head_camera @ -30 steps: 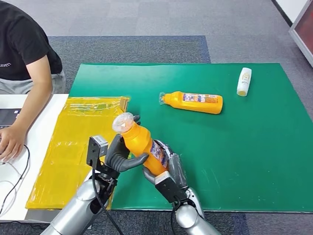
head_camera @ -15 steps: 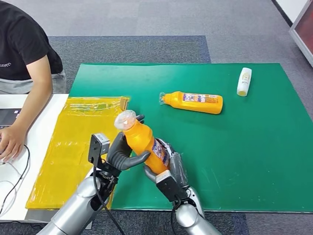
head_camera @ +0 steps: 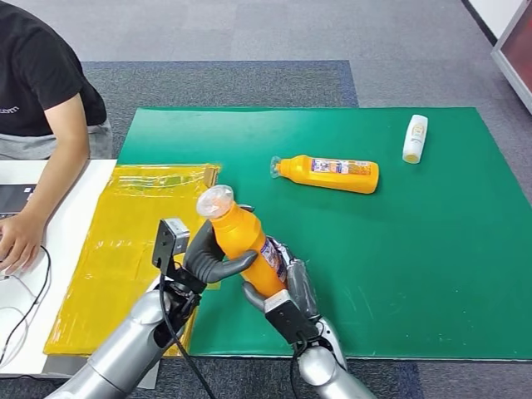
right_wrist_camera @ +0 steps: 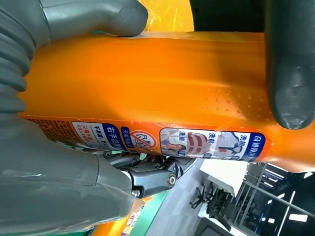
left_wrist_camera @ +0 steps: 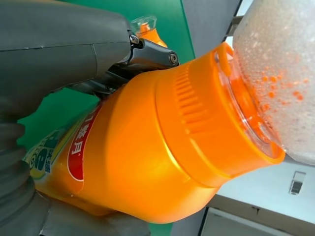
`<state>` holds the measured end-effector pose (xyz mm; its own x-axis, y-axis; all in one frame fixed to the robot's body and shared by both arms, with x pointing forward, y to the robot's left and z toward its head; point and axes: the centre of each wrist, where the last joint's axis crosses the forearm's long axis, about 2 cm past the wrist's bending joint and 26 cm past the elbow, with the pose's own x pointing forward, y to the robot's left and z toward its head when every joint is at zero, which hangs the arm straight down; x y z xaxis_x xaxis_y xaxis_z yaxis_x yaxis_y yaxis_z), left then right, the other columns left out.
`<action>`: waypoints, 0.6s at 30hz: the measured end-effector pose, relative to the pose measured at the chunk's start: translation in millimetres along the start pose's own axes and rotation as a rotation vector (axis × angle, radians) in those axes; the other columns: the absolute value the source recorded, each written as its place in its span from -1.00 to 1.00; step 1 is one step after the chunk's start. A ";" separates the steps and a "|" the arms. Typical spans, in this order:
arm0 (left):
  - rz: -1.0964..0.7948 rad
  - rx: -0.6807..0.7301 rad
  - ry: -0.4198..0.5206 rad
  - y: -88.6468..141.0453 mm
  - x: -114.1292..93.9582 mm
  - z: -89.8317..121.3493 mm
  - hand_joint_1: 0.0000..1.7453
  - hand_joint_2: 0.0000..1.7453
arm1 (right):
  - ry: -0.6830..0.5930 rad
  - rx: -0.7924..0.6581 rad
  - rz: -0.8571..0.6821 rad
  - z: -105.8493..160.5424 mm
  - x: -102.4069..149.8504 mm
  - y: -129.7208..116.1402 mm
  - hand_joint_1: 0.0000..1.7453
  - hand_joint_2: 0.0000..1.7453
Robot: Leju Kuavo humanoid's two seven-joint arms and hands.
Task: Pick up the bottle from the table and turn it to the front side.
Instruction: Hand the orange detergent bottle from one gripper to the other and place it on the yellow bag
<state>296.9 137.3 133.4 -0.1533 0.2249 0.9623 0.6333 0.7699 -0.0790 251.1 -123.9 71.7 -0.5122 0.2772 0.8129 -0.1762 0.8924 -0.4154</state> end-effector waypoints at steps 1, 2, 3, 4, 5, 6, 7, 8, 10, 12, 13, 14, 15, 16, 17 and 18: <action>-0.005 -0.002 -0.002 0.8 0.3 -0.4 1.00 1.00 | 0.000 0.000 -0.001 0.0 0.0 0.0 1.00 1.00; -0.011 -0.005 -0.004 1.4 0.5 -0.6 1.00 1.00 | -0.001 -0.001 -0.002 0.1 0.0 0.0 1.00 1.00; -0.015 -0.007 -0.005 1.9 0.6 -0.6 1.00 1.00 | -0.001 -0.001 -0.002 0.2 0.0 0.1 1.00 1.00; -0.018 -0.009 -0.006 2.3 0.7 -0.6 1.00 1.00 | -0.002 -0.001 -0.003 0.3 0.1 0.1 1.00 1.00; -0.020 -0.010 -0.006 2.6 0.7 -0.5 1.00 1.00 | -0.002 -0.002 -0.004 0.5 0.2 0.2 1.00 1.00; -0.022 -0.010 -0.006 2.9 0.7 -0.3 1.00 1.00 | -0.002 -0.003 -0.004 0.8 0.3 0.3 0.88 1.00; -0.022 -0.010 -0.006 3.1 0.7 -0.2 1.00 1.00 | -0.003 -0.004 -0.004 1.1 0.5 0.2 0.77 1.00; -0.022 -0.010 -0.006 3.4 0.7 -0.1 1.00 1.00 | -0.003 -0.005 -0.004 1.2 0.7 0.1 0.28 1.00; -0.026 -0.008 -0.003 4.2 0.6 0.3 1.00 1.00 | -0.002 -0.007 -0.004 1.5 0.7 -0.2 -0.60 1.00; -0.046 -0.002 0.002 6.3 0.5 1.3 1.00 1.00 | -0.001 -0.009 -0.006 2.0 0.8 -0.2 -1.00 1.00; -0.063 0.003 0.005 8.4 0.4 2.3 1.00 1.00 | -0.002 -0.010 -0.007 2.0 1.1 -0.2 -1.00 1.00; -0.083 0.010 0.010 11.5 0.2 3.7 1.00 1.00 | -0.004 -0.011 -0.009 1.9 1.6 -0.2 -1.00 1.00; -0.104 0.017 0.016 15.1 0.2 5.5 1.00 1.00 | -0.006 -0.012 -0.010 1.6 2.0 -0.3 -1.00 1.00; -0.124 0.025 0.022 19.2 0.2 7.4 1.00 1.00 | -0.006 -0.013 -0.012 1.4 2.2 -0.3 -1.00 1.00; -0.145 0.033 0.028 23.5 0.3 9.2 1.00 1.00 | -0.005 -0.014 -0.014 1.5 2.3 -0.3 -1.00 1.00; -0.167 0.040 0.036 27.6 0.7 10.8 1.00 1.00 | -0.004 -0.015 -0.016 1.8 2.4 -0.2 -1.00 1.00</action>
<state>306.1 165.2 129.1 -0.2267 0.0707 0.9714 0.5706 0.8179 0.0737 248.4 -124.1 73.0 -0.5125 0.2612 0.8180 -0.1717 0.9022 -0.3957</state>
